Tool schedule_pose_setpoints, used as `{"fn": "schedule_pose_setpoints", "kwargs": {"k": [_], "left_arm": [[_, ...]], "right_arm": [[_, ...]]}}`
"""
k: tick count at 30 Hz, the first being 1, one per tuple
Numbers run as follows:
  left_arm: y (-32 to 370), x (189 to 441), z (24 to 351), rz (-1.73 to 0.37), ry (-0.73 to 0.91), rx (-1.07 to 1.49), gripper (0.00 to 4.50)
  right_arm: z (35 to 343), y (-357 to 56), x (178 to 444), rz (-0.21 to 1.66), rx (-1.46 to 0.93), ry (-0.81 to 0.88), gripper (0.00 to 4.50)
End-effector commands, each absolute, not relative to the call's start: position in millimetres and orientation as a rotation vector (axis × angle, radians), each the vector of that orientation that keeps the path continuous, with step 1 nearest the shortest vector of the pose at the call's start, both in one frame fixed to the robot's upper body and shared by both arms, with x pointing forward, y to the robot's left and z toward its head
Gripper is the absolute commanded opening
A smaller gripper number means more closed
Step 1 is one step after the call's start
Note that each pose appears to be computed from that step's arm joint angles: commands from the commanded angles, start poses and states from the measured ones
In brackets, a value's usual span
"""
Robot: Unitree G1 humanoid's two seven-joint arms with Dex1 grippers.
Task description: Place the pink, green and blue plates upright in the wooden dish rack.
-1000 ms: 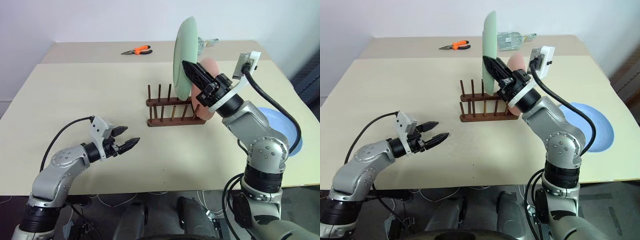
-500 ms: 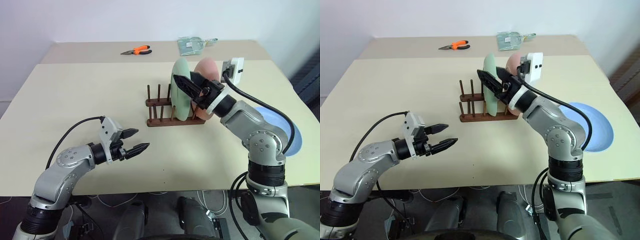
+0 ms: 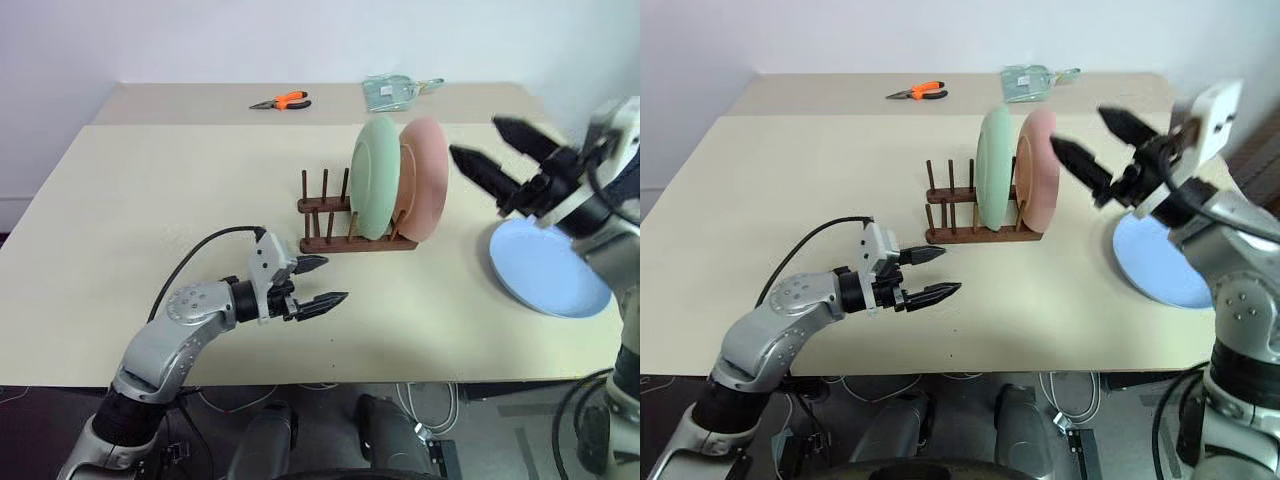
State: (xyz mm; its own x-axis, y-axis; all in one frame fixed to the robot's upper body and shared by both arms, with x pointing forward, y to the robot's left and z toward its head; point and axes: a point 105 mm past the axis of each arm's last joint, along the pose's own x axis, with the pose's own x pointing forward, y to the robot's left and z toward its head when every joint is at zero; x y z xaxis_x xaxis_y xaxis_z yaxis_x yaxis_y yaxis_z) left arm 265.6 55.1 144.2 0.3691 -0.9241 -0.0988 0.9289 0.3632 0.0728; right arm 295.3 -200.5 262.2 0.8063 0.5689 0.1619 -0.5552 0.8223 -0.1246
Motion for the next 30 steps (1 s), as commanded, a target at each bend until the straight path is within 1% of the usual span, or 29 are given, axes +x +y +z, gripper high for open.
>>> {"fn": "schedule_pose_setpoints", "kwargs": {"k": [1, 2, 4, 6, 9, 12, 13, 17, 18, 19, 22, 24, 25, 27, 28, 30], "left_arm": [[49, 262, 151, -1.242, 0.003, 0.145, 3.6], [47, 260, 152, -1.256, 0.001, 0.143, 3.6], [45, 258, 153, -1.279, -0.002, 0.143, 3.6], [44, 256, 150, -1.294, 0.004, 0.154, 3.6], [44, 255, 146, -1.299, 0.01, 0.175, 3.6], [44, 254, 145, -1.3, 0.01, 0.174, 3.6], [44, 254, 145, -1.3, 0.01, 0.174, 3.6], [46, 255, 145, -1.29, 0.011, 0.18, 3.6], [46, 256, 145, -1.287, 0.01, 0.181, 3.6], [46, 256, 145, -1.285, 0.01, 0.183, 3.6], [46, 257, 145, -1.277, 0.006, 0.186, 3.6], [48, 259, 146, -1.264, 0.001, 0.187, 3.6], [50, 261, 147, -1.248, -0.003, 0.187, 3.6], [52, 264, 147, -1.223, -0.009, 0.186, 3.6], [57, 268, 147, -1.195, -0.013, 0.189, 3.6], [71, 281, 147, -1.102, -0.03, 0.206, 3.6]], "right_arm": [[244, -229, 296, 0.455, -0.233, -0.124, 4.45], [227, -235, 296, 0.438, -0.292, -0.052, 4.45], [184, -250, 296, 0.392, -0.419, 0.126, 4.45], [149, -266, 294, 0.344, -0.511, 0.253, 4.45], [117, -290, 295, 0.237, -0.564, 0.374, 4.45], [101, -305, 296, 0.173, -0.621, 0.442, 3.68], [99, -307, 296, 0.165, -0.635, 0.452, 3.24], [98, -313, 301, 0.125, -0.662, 0.452, 1.13], [100, -313, 304, 0.115, -0.654, 0.441, 0.67], [102, -312, 306, 0.106, -0.643, 0.429, 0.06], [113, -313, 312, 0.067, -0.629, 0.389, 0.02], [134, -311, 318, 0.045, -0.642, 0.3, 0.02], [154, -307, 324, 0.028, -0.65, 0.213, 0.02], [181, -301, 329, 0.015, -0.645, 0.09, 0.02], [209, -290, 333, 0.025, -0.608, -0.029, 0.02], [281, -256, 331, 0.116, -0.425, -0.333, 0.02]]}}
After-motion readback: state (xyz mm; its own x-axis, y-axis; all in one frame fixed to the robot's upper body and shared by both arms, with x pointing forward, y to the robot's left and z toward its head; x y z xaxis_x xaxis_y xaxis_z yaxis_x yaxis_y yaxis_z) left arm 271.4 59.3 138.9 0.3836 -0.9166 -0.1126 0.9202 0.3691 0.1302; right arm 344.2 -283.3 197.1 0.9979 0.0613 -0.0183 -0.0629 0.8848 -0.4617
